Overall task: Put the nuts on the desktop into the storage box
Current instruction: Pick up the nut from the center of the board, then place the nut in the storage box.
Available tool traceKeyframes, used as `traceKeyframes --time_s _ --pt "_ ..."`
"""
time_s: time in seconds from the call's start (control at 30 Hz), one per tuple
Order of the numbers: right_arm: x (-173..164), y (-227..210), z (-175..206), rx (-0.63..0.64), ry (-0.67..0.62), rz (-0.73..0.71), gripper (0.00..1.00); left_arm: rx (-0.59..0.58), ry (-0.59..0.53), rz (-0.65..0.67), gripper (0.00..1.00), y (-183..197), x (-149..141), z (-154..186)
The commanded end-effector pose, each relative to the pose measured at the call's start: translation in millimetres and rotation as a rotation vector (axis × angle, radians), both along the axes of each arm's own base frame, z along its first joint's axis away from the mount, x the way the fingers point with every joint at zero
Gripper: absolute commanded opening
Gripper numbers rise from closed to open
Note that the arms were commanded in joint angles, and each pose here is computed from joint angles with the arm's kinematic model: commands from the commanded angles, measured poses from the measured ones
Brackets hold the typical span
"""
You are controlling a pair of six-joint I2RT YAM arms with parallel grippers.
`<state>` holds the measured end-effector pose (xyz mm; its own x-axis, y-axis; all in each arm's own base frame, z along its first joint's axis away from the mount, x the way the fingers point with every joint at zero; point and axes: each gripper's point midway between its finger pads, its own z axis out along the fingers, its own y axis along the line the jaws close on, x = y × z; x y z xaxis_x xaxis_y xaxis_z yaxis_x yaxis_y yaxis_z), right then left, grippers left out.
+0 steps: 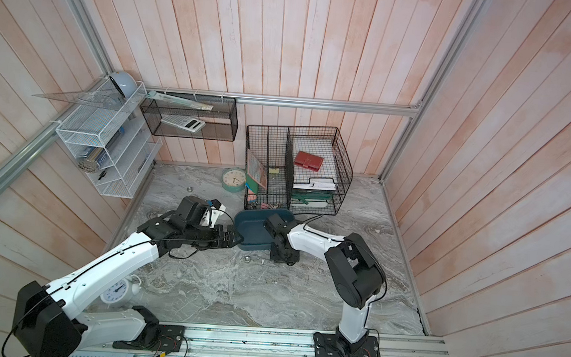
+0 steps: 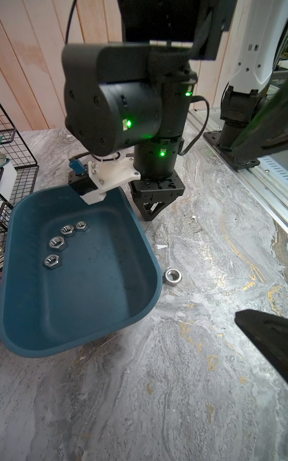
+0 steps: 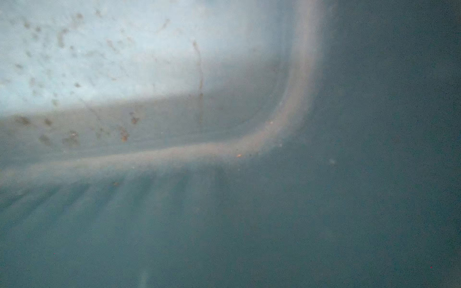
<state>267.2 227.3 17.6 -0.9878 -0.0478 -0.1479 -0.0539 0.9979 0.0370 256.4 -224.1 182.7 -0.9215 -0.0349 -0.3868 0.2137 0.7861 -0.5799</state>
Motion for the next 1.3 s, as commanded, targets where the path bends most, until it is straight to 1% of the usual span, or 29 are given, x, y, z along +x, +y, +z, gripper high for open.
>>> traceKeyframes --time_s 0.0,0.1,0.33,0.47,0.6,0.8,0.97,1.07,1.27 --pt "-2 -5 9 -0.009 0.002 -0.012 0.18 0.018 -0.016 -0.002 1.0 -1 4 1" --pt "-2 -12 24 -0.031 -0.023 -0.011 0.18 0.023 -0.021 0.001 1.0 0 5 2" --pt "6 -22 74 -0.058 -0.108 0.008 0.18 0.031 -0.056 0.012 1.0 0 13 8" --pt "24 -15 99 -0.053 -0.169 0.027 0.18 0.031 -0.077 0.025 1.0 0 20 12" --pt "48 1 109 -0.047 -0.198 0.065 0.19 0.041 -0.082 0.043 1.0 4 26 13" --pt "79 30 98 -0.016 -0.191 0.105 0.19 0.044 -0.091 0.072 1.0 12 32 17" --pt "96 45 76 -0.013 -0.158 0.113 0.19 0.05 -0.092 0.095 1.0 20 35 19" --pt "105 43 63 -0.019 -0.141 0.097 0.19 0.054 -0.091 0.107 1.0 24 36 19" --pt "128 28 53 -0.021 -0.149 0.051 0.2 0.056 -0.089 0.122 1.0 29 41 18"
